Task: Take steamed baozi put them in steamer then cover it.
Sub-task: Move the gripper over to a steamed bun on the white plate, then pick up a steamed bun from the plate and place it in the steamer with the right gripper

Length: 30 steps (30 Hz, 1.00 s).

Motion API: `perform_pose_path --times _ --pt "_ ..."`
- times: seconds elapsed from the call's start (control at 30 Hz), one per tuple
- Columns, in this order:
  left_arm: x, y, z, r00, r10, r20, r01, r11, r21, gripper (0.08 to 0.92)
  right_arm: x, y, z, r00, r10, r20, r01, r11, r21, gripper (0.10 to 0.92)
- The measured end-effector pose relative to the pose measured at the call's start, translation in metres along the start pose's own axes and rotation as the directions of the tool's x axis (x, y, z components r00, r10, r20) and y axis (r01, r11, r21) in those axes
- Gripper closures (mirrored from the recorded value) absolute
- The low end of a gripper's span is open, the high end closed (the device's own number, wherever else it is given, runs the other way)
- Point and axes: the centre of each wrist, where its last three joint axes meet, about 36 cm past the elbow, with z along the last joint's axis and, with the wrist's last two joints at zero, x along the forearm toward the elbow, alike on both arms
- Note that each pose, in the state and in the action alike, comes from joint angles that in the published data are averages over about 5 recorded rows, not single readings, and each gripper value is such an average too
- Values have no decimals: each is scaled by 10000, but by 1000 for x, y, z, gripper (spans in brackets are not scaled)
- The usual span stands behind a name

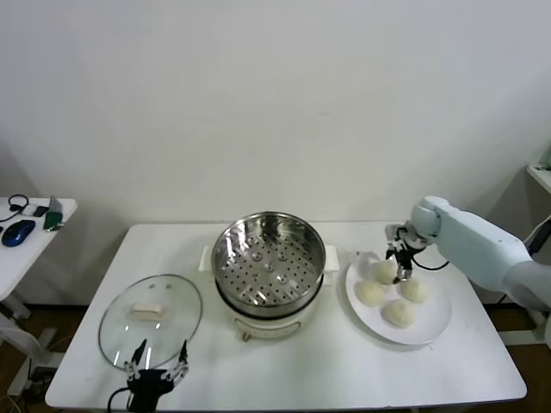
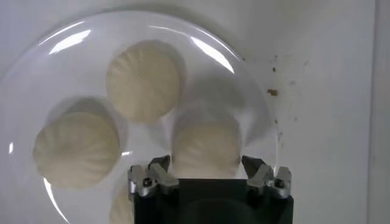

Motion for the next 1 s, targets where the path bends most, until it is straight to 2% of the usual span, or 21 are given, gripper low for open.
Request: perform_pose_path --times 0.3,0.43,0.6,0.8,1.0 --pt "1 -1 1 10000 4 66 -4 10000 15 177 29 -7 -11 9992 187 362 -205 9985 510 310" --pt "2 -2 1 9999 11 109 -11 10000 19 177 66 -16 -27 9970 474 606 -545 9911 1213 310" --pt "2 -4 0 9999 49 165 -48 10000 -17 177 136 -31 -64 9890 971 1112 -1222 9609 2485 311" --pt "2 -4 -4 9995 48 296 -45 9999 -108 177 224 -43 -125 9713 1451 1883 -2138 8793 4256 310" --pt "3 -3 -4 9993 43 363 -35 9997 -230 177 278 -35 -207 9626 1326 2363 -2563 7282 6356 310"
